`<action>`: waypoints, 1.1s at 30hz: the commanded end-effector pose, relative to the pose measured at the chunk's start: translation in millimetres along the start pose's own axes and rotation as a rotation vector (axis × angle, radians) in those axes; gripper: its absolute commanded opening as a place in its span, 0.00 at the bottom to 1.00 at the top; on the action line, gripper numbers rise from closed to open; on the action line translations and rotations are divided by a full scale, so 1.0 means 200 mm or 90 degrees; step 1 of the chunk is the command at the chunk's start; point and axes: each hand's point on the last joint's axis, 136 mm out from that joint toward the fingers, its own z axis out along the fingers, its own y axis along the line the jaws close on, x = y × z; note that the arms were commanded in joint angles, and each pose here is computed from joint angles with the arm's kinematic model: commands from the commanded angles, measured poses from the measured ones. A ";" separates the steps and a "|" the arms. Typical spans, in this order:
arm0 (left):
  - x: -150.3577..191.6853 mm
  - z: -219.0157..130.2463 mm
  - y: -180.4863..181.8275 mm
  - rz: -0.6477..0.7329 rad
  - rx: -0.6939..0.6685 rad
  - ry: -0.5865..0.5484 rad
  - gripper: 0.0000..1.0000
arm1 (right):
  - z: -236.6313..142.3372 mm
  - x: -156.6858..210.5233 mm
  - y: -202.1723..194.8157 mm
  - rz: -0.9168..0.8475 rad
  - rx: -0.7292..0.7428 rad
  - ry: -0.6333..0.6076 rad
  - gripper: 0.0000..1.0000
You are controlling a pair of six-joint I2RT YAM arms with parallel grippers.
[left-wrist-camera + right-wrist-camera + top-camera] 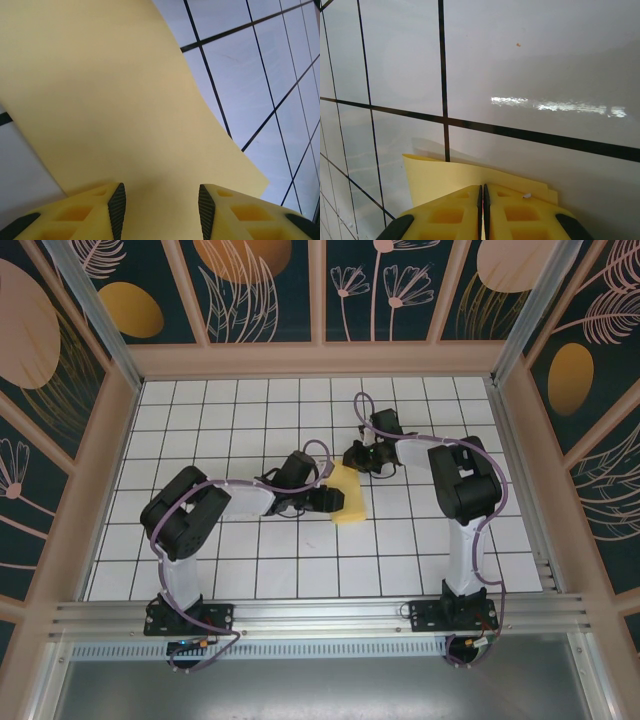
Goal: Fold a paper plane with a square sheet of paper (fold left side to right side)
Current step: First fold the square sheet of paper in half at the center of the table.
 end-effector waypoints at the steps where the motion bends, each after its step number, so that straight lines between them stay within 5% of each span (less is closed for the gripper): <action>1: 0.18 0.00 0.03 -0.008 -0.024 0.070 0.46 | 0.10 0.15 -0.17 0.030 0.073 0.058 0.15; 33: 0.45 -0.03 -0.06 -0.013 -0.009 0.112 0.46 | 0.10 0.16 -0.16 0.030 0.066 0.061 0.15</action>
